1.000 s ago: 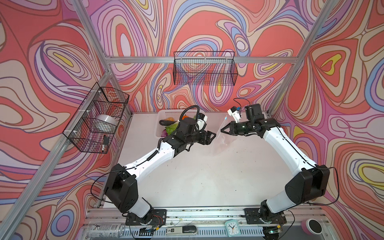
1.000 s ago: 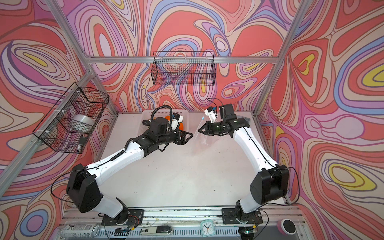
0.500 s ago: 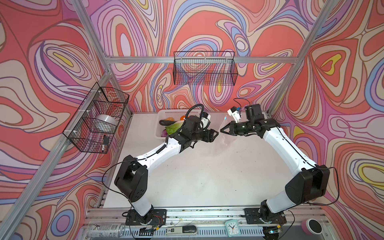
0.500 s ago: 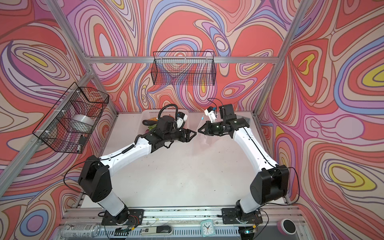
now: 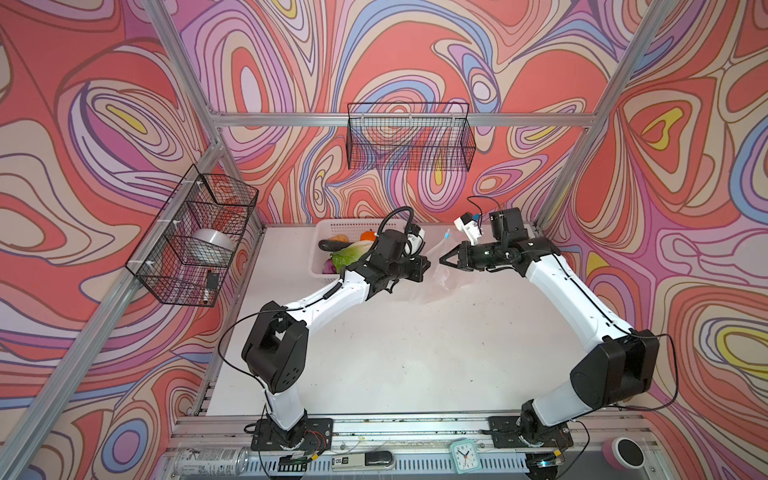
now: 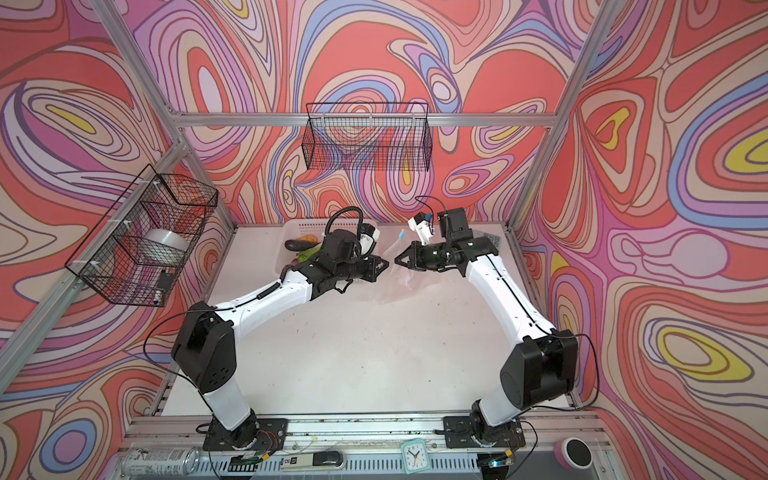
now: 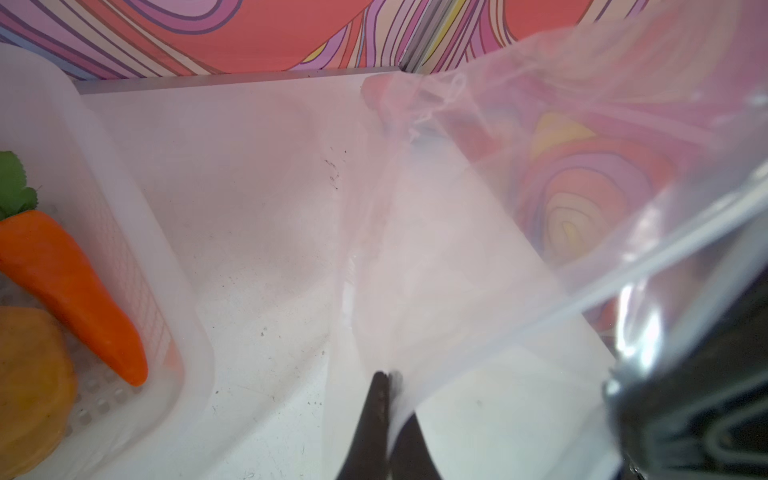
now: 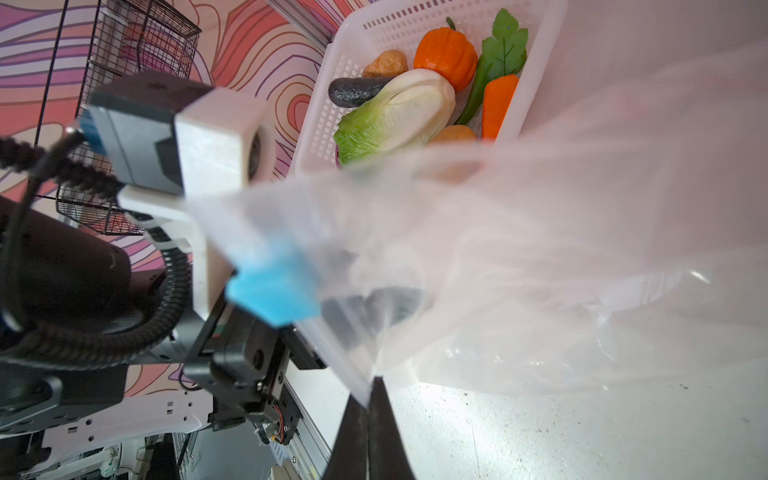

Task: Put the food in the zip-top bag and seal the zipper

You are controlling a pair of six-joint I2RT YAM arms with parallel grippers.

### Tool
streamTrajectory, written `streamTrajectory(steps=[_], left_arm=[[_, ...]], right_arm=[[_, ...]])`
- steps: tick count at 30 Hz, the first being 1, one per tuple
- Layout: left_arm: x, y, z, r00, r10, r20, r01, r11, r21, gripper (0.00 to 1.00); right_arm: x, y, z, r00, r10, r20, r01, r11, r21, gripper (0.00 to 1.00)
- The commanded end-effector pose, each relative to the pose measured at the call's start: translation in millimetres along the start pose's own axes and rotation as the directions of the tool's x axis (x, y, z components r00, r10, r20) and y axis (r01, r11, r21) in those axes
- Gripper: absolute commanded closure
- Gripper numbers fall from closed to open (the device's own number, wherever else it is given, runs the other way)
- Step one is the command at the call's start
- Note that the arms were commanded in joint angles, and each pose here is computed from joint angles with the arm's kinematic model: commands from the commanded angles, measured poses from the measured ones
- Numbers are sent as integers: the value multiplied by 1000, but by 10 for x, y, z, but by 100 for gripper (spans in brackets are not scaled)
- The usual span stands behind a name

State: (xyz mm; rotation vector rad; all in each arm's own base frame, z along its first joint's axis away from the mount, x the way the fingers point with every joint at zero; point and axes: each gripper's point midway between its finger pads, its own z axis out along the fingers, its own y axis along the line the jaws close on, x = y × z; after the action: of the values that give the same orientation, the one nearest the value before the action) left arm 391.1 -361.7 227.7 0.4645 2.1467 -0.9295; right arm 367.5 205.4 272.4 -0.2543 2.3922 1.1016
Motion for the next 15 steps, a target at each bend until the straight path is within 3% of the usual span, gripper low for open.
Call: streamTrajectory(steps=[1, 2, 4, 6, 8, 11, 15], left_arm=[[-192, -148, -155, 999, -42, 29, 41, 999, 30, 100], [-223, -164, -199, 997, -62, 38, 60, 998, 32, 100], [-259, -181, -269, 993, -104, 52, 103, 994, 27, 100], [-268, -156, -319, 987, -151, 57, 151, 988, 6, 100], [-261, -122, -350, 977, -203, 58, 204, 979, -19, 100], [-246, -87, -364, 958, -279, 58, 282, 959, -39, 100], [-249, -113, -339, 942, -332, 56, 333, 943, -18, 100]], right_arm=[[-98, -107, -61, 998, 0, 65, -5, 997, 81, 100], [-136, -138, -74, 996, 2, 85, -11, 995, 104, 92], [-221, -162, -108, 992, 12, 124, -29, 991, 131, 60], [-320, -92, -169, 986, 5, 169, -26, 992, 121, 42], [-417, -9, -237, 973, 5, 230, -29, 994, 103, 35], [-459, 61, -298, 948, -40, 316, -12, 987, 162, 34], [-352, 161, -221, 938, -99, 331, 18, 971, 240, 33]])
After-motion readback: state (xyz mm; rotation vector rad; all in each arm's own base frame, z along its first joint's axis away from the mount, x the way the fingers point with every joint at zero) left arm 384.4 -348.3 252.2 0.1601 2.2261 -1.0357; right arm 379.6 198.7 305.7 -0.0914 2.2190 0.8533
